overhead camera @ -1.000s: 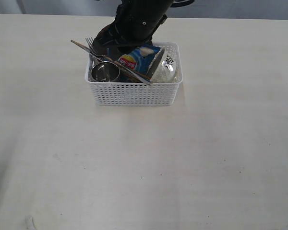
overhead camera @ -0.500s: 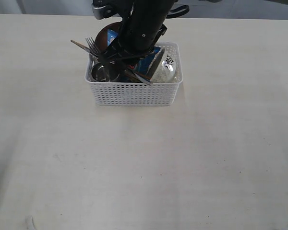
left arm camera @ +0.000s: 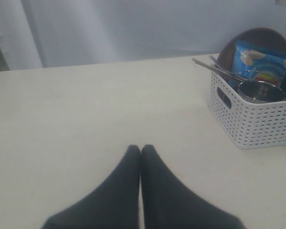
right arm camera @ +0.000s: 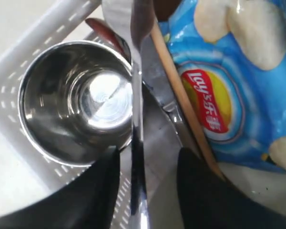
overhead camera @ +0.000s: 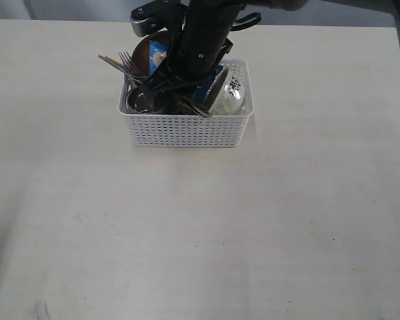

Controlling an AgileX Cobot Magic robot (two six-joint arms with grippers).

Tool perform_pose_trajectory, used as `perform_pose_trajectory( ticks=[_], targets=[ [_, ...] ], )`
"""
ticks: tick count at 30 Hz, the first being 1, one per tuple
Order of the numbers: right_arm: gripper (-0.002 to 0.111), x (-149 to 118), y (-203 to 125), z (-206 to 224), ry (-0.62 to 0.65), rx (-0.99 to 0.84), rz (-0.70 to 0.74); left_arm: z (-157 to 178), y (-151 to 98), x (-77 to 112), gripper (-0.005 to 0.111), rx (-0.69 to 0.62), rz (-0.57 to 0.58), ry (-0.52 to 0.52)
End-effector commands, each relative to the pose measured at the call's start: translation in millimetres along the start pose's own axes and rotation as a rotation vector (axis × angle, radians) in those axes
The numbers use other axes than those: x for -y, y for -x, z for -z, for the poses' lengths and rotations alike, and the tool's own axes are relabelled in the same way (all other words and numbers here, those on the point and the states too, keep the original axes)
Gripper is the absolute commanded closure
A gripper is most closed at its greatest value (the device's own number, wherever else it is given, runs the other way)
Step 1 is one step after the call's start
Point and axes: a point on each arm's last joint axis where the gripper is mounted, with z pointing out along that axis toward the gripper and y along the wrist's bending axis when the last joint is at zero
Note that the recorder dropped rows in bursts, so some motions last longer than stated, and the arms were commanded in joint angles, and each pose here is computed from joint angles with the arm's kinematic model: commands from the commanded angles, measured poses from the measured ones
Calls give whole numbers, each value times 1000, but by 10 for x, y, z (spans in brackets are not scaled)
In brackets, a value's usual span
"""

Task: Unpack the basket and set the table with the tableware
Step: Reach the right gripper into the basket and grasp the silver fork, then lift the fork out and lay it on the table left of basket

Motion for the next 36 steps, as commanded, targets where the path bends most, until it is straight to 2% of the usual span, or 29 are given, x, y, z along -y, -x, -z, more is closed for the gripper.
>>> perform_pose_trajectory(
  ticks=[1,5,11,25,29,34,36],
  targets=[
    [85,16,-6,-31,-11,-6,12,-1,1,4,107,8,5,-6],
    [109,16,-6,-31,-11,-6,29,-1,1,4,107,8,5,-6],
    [109,13,30,35,-14,11,36,-1,1,4,107,8,5,-6],
    [109,-45,149,748,-49,110,44,-1,1,4,107,8,5,-6],
    [109,-34,29,1044,-112,44,-60,-1,1,4,107,8,5,-6],
    [109,-121,-205,1285,-103,19,-256,-1,1,4,107,8,5,-6],
    [109,-253,-346,1280,-81,27,-290,-1,1,4,107,8,5,-6]
  ],
)
